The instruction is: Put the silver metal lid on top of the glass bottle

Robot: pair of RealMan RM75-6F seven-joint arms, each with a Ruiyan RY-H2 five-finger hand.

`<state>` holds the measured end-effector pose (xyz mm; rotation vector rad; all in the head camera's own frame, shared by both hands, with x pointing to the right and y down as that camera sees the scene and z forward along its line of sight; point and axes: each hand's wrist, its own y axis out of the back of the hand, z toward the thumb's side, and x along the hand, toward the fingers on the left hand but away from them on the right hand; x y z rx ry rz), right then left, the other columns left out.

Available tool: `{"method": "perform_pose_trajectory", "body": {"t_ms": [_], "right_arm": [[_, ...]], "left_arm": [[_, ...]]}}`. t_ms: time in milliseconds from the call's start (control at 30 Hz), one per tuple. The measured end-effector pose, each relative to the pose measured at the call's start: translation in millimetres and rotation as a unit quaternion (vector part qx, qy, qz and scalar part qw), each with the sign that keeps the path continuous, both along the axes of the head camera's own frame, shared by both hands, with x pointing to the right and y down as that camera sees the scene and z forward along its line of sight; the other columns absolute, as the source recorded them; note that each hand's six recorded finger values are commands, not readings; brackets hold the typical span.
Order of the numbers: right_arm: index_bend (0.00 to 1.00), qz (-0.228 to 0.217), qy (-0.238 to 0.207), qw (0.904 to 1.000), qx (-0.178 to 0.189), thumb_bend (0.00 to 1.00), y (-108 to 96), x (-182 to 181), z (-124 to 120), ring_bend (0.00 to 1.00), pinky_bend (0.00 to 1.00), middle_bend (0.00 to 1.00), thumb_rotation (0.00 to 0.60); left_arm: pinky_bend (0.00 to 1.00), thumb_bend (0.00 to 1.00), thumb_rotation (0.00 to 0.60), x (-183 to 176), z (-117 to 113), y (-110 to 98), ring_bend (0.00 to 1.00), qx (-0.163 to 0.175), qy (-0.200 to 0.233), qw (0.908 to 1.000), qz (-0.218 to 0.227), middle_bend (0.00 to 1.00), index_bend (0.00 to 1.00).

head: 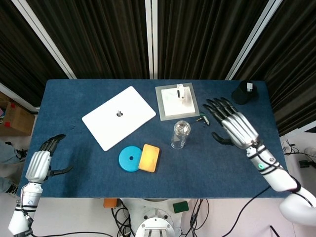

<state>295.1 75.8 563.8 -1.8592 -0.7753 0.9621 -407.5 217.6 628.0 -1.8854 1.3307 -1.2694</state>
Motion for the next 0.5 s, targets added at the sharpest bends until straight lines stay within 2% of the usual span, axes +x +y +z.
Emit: {"method": "perform_pose_trajectory", "body": {"t_ms": [133, 233, 433, 500], "right_arm": [[0.00, 0.067, 0.019, 0.9974, 0.018, 0.32, 50, 55, 16, 0.00, 0.00, 0.00, 0.600], [0.00, 0.093, 0.039, 0.9947, 0.021, 0.30, 78, 81, 35, 0.00, 0.00, 0.00, 0.600], [0.00, 0.131, 0.085, 0.9876, -0.017, 0.27, 138, 119, 79, 0.00, 0.00, 0.00, 0.600], [0.00, 0.141, 0.091, 0.9854, -0.033, 0.28, 150, 124, 87, 0.00, 0.00, 0.00, 0.600]], "left_arm": [[0.18, 0.00, 0.600, -1, -6, 8, 0.11, 0.004, -0.019, 0.9998, 0.006, 0.14, 0.13], [0.18, 0.00, 0.600, -3, -10, 16, 0.11, 0.003, -0.043, 0.9990, 0.011, 0.14, 0.13], [0.17, 0.00, 0.555, -12, -15, 36, 0.11, -0.002, -0.104, 0.9944, 0.018, 0.14, 0.13], [0.17, 0.00, 0.554, -16, -18, 43, 0.11, -0.003, -0.123, 0.9923, 0.017, 0.14, 0.13]]}}
